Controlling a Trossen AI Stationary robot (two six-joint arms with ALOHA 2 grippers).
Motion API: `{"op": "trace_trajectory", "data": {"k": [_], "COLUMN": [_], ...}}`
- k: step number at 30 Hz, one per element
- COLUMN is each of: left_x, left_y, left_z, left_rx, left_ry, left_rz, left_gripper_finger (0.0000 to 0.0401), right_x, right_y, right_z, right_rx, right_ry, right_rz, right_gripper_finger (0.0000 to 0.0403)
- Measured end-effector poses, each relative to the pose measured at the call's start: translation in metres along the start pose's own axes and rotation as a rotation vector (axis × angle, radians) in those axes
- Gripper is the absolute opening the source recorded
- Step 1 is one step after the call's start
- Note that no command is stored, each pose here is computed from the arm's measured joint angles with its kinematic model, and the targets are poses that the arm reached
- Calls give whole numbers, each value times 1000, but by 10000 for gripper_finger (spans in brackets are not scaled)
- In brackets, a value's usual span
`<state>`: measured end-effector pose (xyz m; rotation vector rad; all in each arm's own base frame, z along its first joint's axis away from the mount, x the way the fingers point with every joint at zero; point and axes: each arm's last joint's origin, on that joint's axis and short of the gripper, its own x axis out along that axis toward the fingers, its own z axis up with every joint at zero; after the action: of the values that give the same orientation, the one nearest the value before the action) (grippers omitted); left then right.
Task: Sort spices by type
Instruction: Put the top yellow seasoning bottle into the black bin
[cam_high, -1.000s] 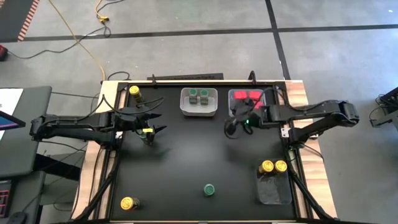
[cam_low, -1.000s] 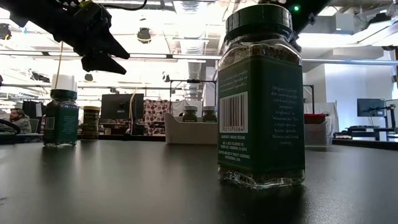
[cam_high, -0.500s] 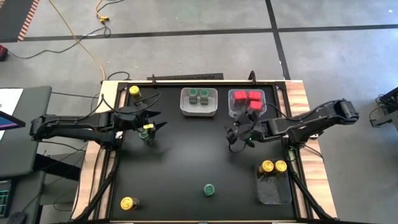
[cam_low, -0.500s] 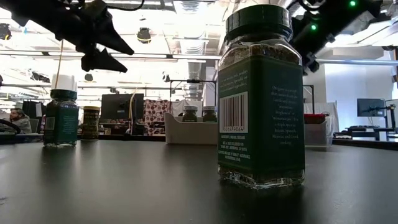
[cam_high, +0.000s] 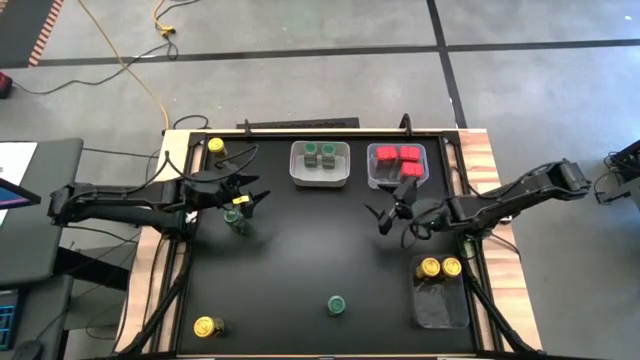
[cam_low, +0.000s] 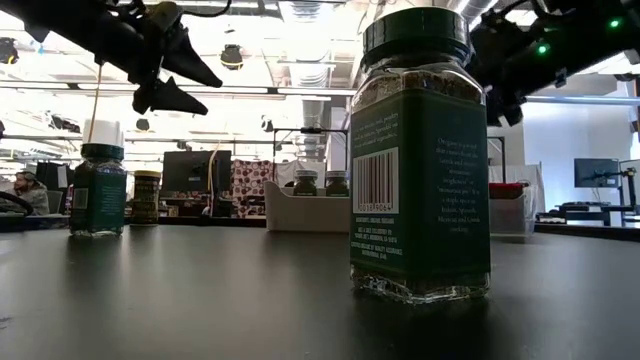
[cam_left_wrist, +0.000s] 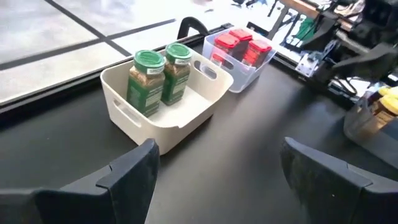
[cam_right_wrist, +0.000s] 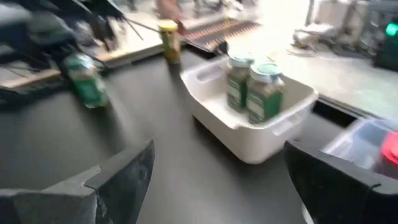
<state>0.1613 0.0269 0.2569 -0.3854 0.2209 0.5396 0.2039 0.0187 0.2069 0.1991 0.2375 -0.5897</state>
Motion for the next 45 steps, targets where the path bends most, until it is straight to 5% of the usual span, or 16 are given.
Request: {"op": "trace_trajectory", "data": {"k": [7,18,26,39,45], "left_x": [2,-10,-23,22,39], "left_y": [2,19,56,139,161], "left_z": [-1,50,92,105,106], "left_rx": [31,82,-15,-285,-349], "left_ry": [-7,-95,90,427,553], "left_rz": [64,354,612,713,783], "left_gripper_finger": [320,318,315,315,315], "right_x": [7,23,27,35,36], "right_y": [-10,-15,-22,-35,-37], "right_z": [0,-12,-9,4,4], "right_rx": [-21,-60,-40,34,164], "right_ry": [-48,21,6,-86,-85], "right_rz": [144,78,42,-14,-18], "right_gripper_finger": [386,386,386,386,386]}}
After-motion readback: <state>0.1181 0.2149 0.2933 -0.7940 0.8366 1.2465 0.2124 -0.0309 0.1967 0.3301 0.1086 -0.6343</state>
